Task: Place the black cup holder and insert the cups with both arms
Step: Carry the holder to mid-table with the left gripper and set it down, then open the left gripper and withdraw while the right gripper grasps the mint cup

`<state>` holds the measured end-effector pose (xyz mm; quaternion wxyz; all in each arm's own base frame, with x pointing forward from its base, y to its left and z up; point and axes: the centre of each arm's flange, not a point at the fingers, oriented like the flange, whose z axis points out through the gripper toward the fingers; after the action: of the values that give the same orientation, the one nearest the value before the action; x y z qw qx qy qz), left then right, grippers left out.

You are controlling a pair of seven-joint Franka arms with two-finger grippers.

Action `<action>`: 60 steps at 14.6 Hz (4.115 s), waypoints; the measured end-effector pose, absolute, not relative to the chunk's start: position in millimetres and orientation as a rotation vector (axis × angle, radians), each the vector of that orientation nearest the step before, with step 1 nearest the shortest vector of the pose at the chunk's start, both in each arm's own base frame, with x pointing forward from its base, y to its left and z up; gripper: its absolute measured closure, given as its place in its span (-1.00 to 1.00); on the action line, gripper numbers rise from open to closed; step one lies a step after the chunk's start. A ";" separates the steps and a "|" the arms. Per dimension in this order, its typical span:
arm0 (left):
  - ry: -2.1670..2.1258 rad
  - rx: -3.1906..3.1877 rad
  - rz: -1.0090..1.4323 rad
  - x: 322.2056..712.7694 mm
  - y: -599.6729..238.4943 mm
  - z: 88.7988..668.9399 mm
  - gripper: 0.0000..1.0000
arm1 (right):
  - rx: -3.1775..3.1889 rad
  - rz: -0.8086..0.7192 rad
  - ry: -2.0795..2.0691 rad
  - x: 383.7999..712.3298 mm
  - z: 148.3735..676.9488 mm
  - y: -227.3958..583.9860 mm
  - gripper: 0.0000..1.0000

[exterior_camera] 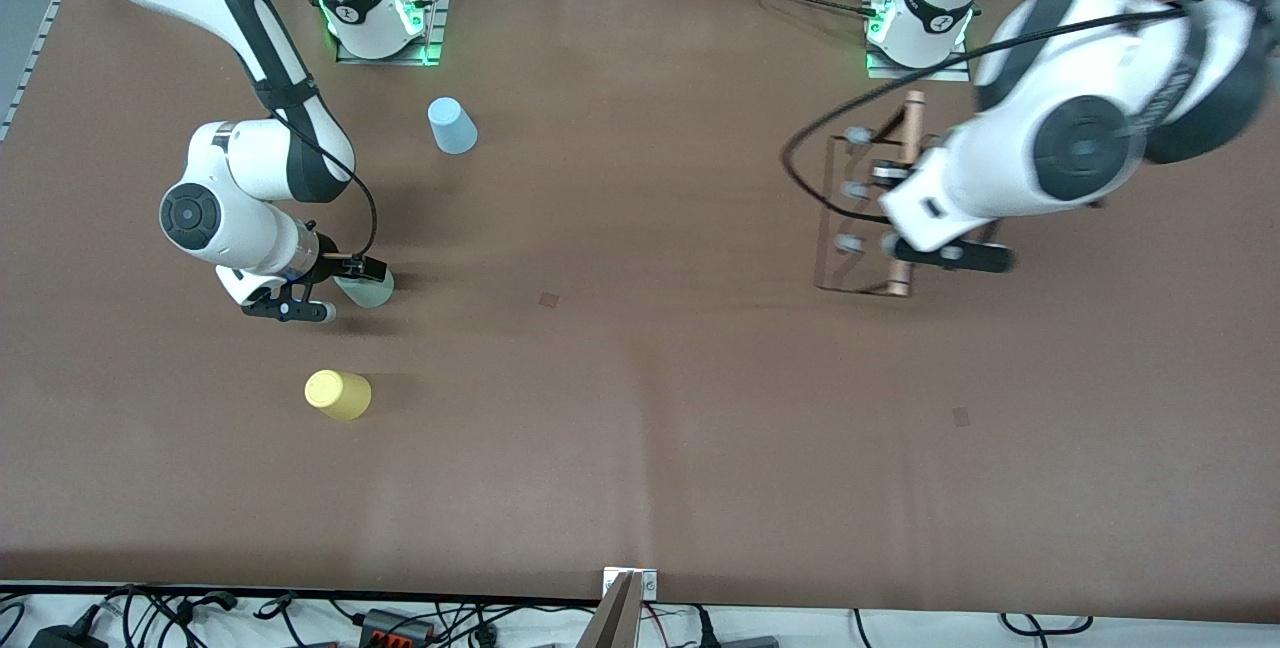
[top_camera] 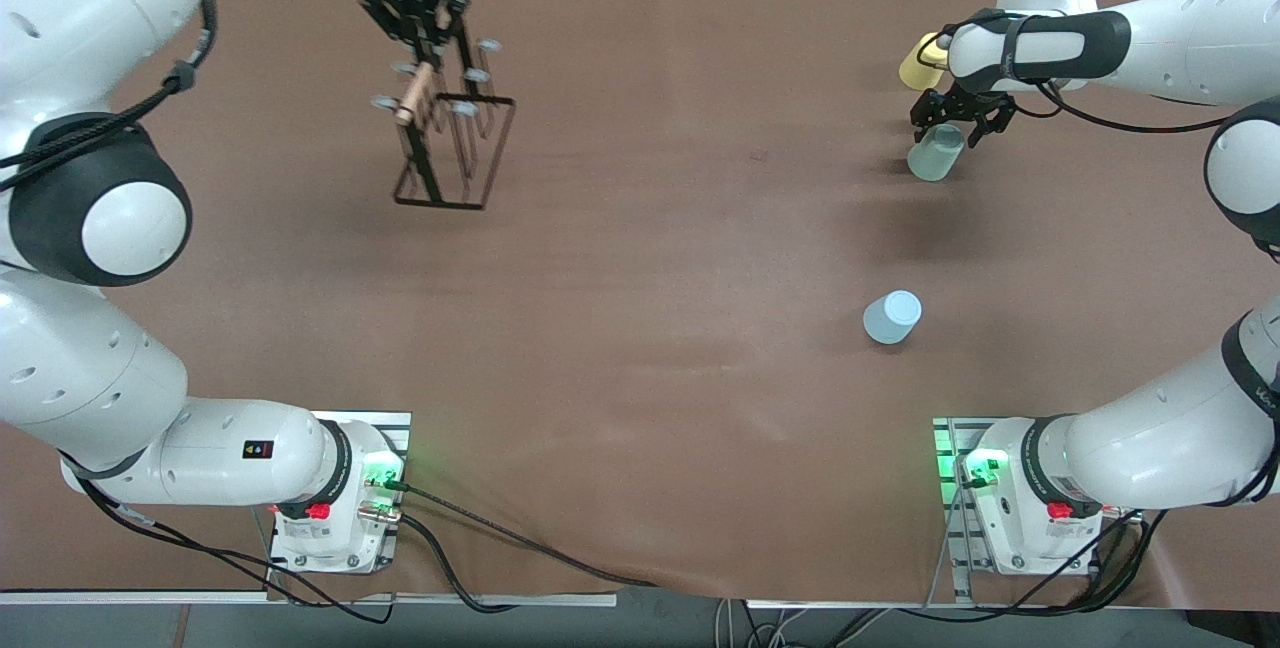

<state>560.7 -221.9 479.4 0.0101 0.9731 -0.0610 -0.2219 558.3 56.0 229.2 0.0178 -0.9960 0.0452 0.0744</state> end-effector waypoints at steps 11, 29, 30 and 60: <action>-0.047 2.963 -0.513 536.9 -386.8 421.3 0.68 | -3.095 0.253 0.145 556.7 220.0 55.4 -0.87; 0.062 2.931 -0.451 516.0 -462.4 356.8 0.68 | -3.074 0.237 0.094 628.3 347.5 70.5 -0.33; 0.066 2.932 -0.455 516.0 -462.4 355.4 0.68 | -3.073 0.241 0.090 630.1 353.3 71.4 -0.33; 0.229 2.972 -0.592 598.3 -208.1 461.3 -0.81 | -3.078 0.327 -0.193 592.9 396.7 219.8 -0.33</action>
<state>598.3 -208.1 461.3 0.0514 0.9767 0.0753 -0.1945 592.9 219.8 396.7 0.0200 -0.9923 -0.0623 0.1053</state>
